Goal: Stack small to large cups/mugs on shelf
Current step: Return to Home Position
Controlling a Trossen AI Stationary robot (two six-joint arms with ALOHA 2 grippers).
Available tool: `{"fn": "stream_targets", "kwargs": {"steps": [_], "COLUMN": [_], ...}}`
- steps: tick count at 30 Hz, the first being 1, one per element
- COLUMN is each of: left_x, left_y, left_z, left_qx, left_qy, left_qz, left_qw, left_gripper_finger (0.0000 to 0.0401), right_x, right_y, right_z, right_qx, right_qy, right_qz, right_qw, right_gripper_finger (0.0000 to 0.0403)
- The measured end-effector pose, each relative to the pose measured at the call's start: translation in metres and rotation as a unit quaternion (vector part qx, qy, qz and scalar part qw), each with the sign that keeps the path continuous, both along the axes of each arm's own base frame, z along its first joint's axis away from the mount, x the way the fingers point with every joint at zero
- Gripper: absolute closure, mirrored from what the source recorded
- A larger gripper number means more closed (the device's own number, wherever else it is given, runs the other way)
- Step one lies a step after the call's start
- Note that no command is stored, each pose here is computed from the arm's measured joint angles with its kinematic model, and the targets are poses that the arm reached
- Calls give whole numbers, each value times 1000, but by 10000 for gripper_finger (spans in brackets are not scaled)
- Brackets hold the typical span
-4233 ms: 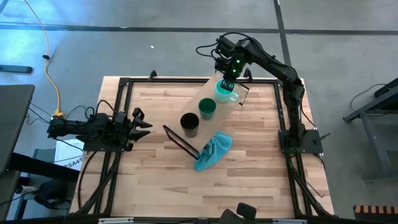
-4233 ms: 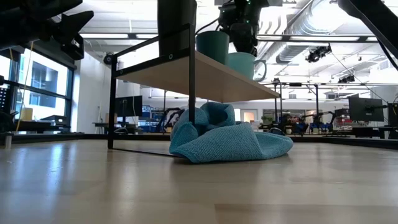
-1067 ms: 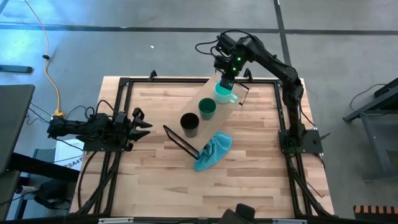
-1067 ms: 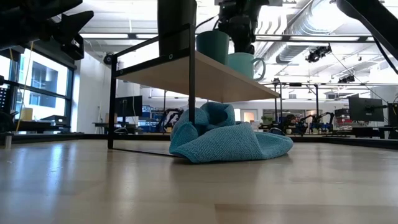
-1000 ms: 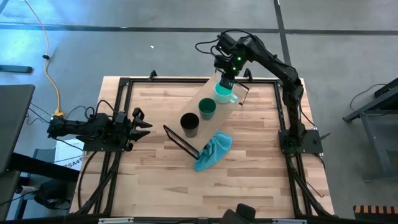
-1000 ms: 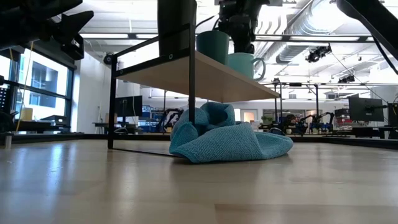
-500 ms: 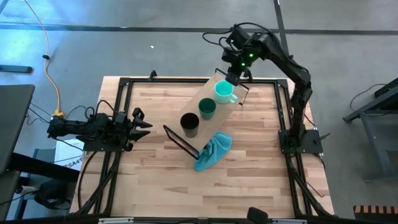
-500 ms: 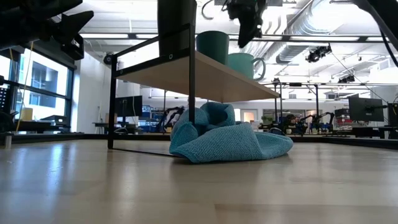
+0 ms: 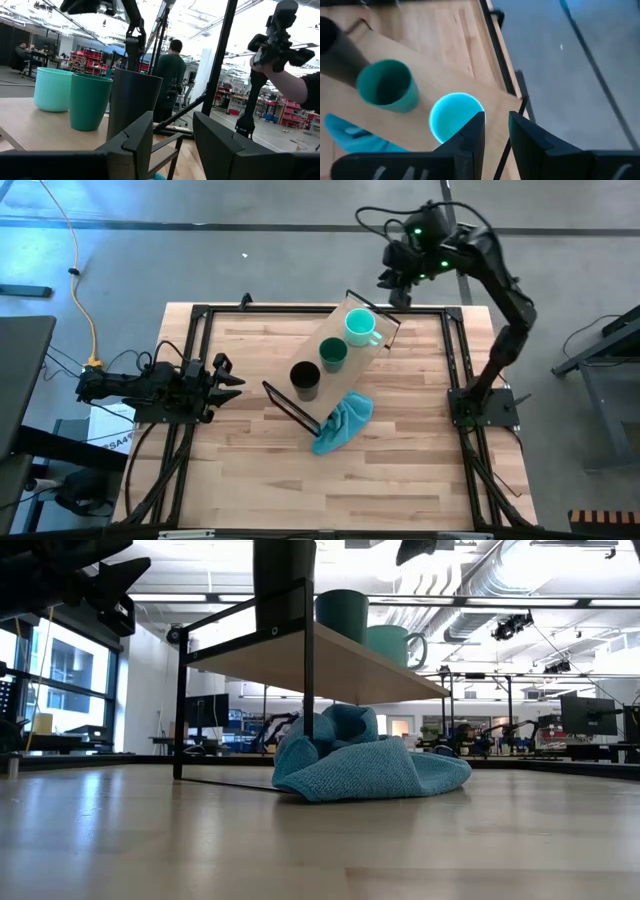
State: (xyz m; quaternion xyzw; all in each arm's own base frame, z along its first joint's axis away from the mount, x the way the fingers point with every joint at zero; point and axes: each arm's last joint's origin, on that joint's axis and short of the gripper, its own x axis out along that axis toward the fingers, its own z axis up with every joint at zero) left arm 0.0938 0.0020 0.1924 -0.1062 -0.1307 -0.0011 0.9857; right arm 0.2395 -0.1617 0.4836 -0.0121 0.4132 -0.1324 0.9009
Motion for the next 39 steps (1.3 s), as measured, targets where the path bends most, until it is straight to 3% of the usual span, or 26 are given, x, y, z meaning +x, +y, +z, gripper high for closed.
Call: {"fn": "stream_targets", "kwargs": {"steps": [11,14,19,25,32,39], "left_x": [0,0,0,-1,-1,-1], "left_y": [0,0,0,0,0,0], "left_z": [0,1,1,3,5,2], "left_qx": [-5,-15,-20,-24,-34,-50], "left_qy": [-1,-6,-5,-15,-25,-13], "left_qz": [-1,-4,-5,-7,-12,-18], "left_qw": [1000,1000,1000,1000,999,998], "left_gripper_finger": [272,272,272,272,272,272], "right_x": [-53,-68,-92,-105,-124,-148], "right_y": [41,51,64,73,94,112], "right_z": [46,55,57,53,66,76], "right_qx": [-73,-83,-101,-35,-34,-72], "right_qy": [-108,-127,-94,-86,-161,-225], "right_qz": [80,67,13,-32,83,99], "right_qw": [988,986,990,995,983,967], "right_gripper_finger": [324,324,324,324,324,324]}}
